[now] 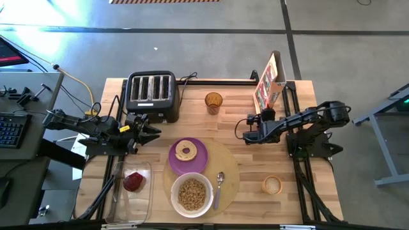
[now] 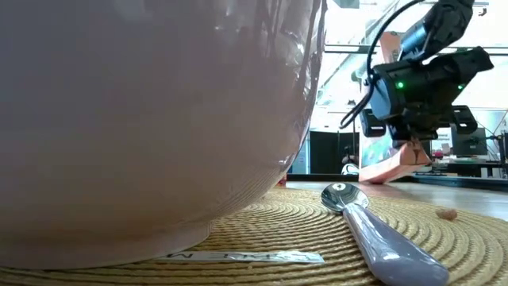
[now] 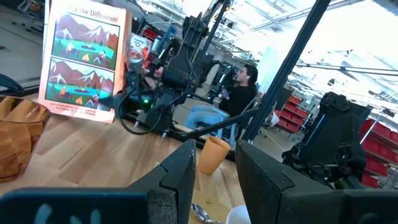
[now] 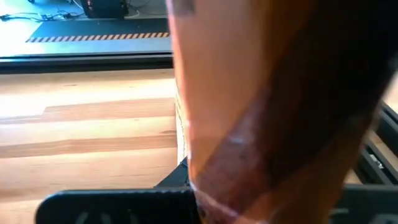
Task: Arrange a breakfast setting
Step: Pour the cereal from the box into the white bowl
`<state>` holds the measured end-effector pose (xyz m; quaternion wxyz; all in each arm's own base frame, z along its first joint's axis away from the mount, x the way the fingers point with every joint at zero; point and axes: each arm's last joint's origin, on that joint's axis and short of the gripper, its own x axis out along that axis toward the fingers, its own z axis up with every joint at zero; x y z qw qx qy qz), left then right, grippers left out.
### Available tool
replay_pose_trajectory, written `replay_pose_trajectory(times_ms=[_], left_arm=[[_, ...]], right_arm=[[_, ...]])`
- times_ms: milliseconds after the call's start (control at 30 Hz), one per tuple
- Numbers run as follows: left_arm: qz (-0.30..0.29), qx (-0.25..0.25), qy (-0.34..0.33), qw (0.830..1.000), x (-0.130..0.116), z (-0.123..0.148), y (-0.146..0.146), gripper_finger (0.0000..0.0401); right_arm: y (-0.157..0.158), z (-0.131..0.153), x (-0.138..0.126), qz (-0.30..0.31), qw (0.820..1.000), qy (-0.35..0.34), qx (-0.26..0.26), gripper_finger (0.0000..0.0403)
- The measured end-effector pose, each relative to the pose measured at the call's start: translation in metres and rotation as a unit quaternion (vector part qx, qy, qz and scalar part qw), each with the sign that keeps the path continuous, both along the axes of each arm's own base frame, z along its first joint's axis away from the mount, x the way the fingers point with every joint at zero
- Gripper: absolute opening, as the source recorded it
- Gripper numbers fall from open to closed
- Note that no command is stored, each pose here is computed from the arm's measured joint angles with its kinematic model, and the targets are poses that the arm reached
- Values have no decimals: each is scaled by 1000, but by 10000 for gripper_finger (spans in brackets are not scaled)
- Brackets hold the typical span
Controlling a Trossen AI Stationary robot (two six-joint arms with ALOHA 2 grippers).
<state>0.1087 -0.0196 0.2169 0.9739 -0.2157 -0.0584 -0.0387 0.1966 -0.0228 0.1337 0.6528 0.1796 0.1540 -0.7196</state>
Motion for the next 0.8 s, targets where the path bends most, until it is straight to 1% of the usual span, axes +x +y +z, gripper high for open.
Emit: replay_pose_trajectory(times_ms=[200, 300, 567, 667, 800], left_arm=[[11, -1, 0, 1000, 0, 0, 1, 104], [17, -1, 1, 1000, 0, 0, 1, 104], [17, -2, 1, 1000, 0, 0, 1, 104], [17, -5, 1, 1000, 0, 0, 1, 104], [17, -5, 1, 1000, 0, 0, 1, 104]], right_arm=[[0, -5, -2, 2, 1000, -3, 0, 30], [0, -7, -2, 9, 1000, 1, 8, 30], [-1, -10, -1, 9, 1000, -10, 13, 32], [0, -10, -1, 9, 1000, -11, 16, 42], [0, -11, -1, 7, 999, -13, 28, 67]])
